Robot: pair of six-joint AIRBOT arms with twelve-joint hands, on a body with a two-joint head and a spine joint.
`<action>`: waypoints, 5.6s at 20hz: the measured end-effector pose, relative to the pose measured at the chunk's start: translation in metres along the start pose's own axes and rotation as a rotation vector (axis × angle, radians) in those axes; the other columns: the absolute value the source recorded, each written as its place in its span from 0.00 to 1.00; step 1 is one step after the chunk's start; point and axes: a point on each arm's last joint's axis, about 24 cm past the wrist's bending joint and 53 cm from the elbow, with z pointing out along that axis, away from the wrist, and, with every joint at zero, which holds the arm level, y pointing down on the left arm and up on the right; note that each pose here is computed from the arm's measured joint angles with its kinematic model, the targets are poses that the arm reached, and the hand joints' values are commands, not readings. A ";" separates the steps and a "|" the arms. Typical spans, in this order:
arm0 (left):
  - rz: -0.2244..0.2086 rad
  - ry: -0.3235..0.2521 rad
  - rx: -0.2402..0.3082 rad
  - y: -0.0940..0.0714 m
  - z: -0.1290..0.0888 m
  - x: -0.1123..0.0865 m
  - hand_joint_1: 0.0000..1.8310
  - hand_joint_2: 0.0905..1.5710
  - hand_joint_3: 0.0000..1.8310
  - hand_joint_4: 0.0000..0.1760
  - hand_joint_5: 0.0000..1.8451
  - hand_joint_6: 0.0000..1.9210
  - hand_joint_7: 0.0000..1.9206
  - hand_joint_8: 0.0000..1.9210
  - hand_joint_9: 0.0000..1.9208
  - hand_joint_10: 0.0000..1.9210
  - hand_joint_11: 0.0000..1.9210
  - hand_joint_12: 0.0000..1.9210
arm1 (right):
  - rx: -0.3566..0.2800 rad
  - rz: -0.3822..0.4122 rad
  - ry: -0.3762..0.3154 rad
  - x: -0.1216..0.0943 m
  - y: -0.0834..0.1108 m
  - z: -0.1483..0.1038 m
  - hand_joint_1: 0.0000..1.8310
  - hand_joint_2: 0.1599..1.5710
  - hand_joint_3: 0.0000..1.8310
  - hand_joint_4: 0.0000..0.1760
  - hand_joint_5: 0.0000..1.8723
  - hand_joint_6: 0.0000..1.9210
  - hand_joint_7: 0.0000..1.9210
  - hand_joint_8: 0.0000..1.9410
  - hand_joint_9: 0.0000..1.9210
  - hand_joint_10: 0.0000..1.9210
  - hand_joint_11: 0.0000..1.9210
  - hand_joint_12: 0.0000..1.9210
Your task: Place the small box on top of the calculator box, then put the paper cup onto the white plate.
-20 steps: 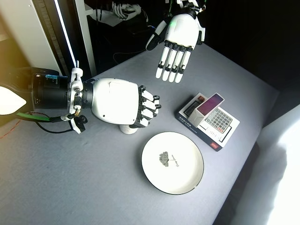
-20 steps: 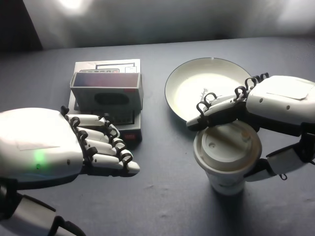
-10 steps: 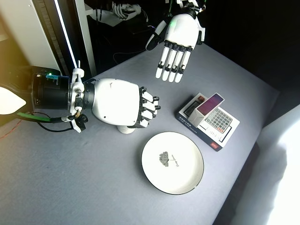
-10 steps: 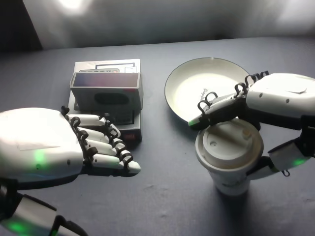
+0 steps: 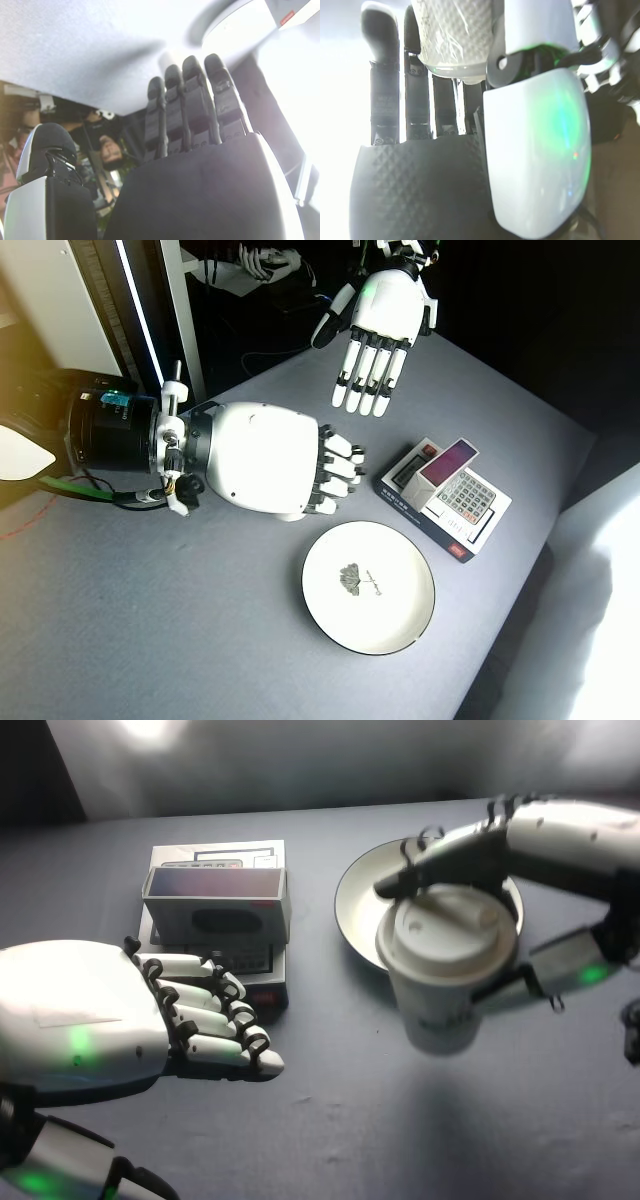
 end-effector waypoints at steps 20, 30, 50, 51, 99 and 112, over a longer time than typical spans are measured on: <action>0.019 0.002 0.003 0.000 0.000 0.000 0.15 0.71 0.00 0.00 0.15 0.00 0.15 0.00 0.13 0.00 0.00 0.22 | 0.005 0.006 -0.329 -0.082 -0.068 0.040 0.81 0.67 0.00 0.00 0.47 0.53 0.54 0.43 0.48 0.55 0.41 0.82; 0.020 0.001 0.003 0.000 -0.001 0.000 0.14 0.71 0.00 0.00 0.12 0.00 0.14 0.00 0.12 0.00 0.00 0.19 | 0.027 0.069 -0.349 -0.069 -0.086 0.038 0.82 0.65 0.00 0.00 0.52 0.44 0.59 0.33 0.50 0.50 0.43 0.80; 0.024 0.004 0.009 -0.001 0.001 0.001 0.13 0.74 0.00 0.00 0.11 0.00 0.13 0.00 0.11 0.00 0.00 0.18 | 0.005 0.041 -0.351 -0.066 -0.086 0.034 0.68 0.68 0.00 0.00 0.34 0.05 0.38 0.01 0.33 0.10 0.09 0.71; 0.024 0.004 0.009 -0.001 0.001 0.001 0.13 0.73 0.00 0.00 0.11 0.00 0.13 0.00 0.12 0.00 0.00 0.20 | 0.006 0.039 -0.351 -0.067 -0.086 0.034 0.68 0.67 0.00 0.00 0.33 0.04 0.38 0.00 0.32 0.10 0.08 0.71; 0.025 0.001 0.017 -0.004 0.003 0.000 0.08 0.76 0.00 0.00 0.10 0.00 0.11 0.00 0.10 0.00 0.00 0.12 | -0.067 -0.204 -0.177 -0.055 -0.049 0.000 0.49 0.51 0.00 0.00 0.00 0.00 0.03 0.00 0.03 0.00 0.00 0.12; 0.023 -0.008 0.028 -0.006 0.003 -0.003 0.20 0.80 0.00 0.00 0.25 0.01 0.32 0.01 0.27 0.02 0.01 0.47 | -0.062 -0.275 -0.051 -0.053 -0.004 -0.080 0.43 0.65 0.01 0.00 0.14 0.02 0.19 0.02 0.16 0.04 0.00 0.50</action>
